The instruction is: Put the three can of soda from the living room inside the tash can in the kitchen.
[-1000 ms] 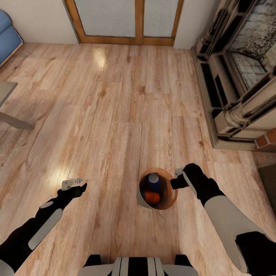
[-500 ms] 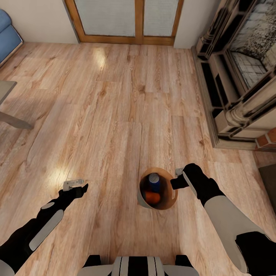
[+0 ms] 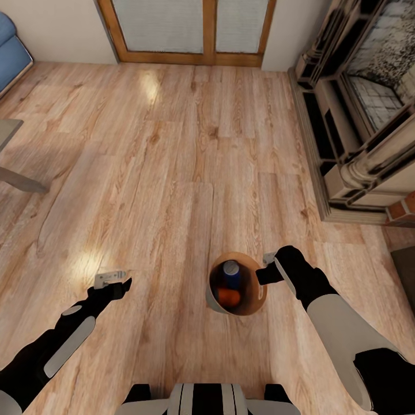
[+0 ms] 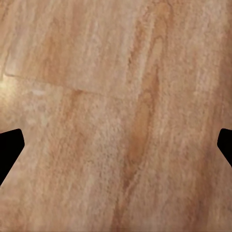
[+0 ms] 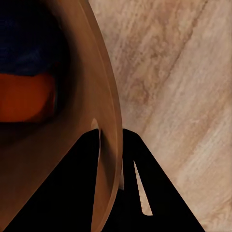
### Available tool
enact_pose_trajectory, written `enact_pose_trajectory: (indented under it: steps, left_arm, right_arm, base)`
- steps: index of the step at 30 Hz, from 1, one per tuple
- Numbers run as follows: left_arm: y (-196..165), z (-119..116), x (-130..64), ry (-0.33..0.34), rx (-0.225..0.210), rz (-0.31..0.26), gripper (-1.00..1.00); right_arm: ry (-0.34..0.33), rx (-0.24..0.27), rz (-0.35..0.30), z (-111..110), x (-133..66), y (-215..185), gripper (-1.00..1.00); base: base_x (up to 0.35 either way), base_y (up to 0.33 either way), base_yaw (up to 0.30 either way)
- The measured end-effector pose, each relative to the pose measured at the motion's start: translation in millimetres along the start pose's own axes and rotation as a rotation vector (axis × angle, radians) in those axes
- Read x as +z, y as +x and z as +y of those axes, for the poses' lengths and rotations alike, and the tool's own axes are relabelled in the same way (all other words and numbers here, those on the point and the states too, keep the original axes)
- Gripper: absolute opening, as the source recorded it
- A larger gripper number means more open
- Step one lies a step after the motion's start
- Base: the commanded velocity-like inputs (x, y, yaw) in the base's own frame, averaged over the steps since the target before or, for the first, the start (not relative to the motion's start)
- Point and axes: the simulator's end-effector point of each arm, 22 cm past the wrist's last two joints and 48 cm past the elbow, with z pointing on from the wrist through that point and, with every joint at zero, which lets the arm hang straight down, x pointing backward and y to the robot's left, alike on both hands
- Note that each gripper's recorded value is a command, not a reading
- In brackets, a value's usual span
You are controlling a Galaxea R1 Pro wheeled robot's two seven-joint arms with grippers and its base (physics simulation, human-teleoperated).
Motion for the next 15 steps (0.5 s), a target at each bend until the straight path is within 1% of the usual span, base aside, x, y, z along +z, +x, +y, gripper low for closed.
enact_pose_trajectory:
  steps: [9,15]
  left_arm:
    - [1.4,1.2,0.3,-0.003,0.000,0.003,1.00]
    - [9.9,1.4,10.1,-0.002,0.001,0.004,1.00]
  right_arm:
    - [0.003,-0.002,0.000,-0.6,0.0,0.0,-1.00]
    - [0.006,-0.003,0.001,-2.2,12.5,0.6,-1.00]
  base:
    - [0.000,0.000,0.000]
    - [0.000,0.000,0.000]
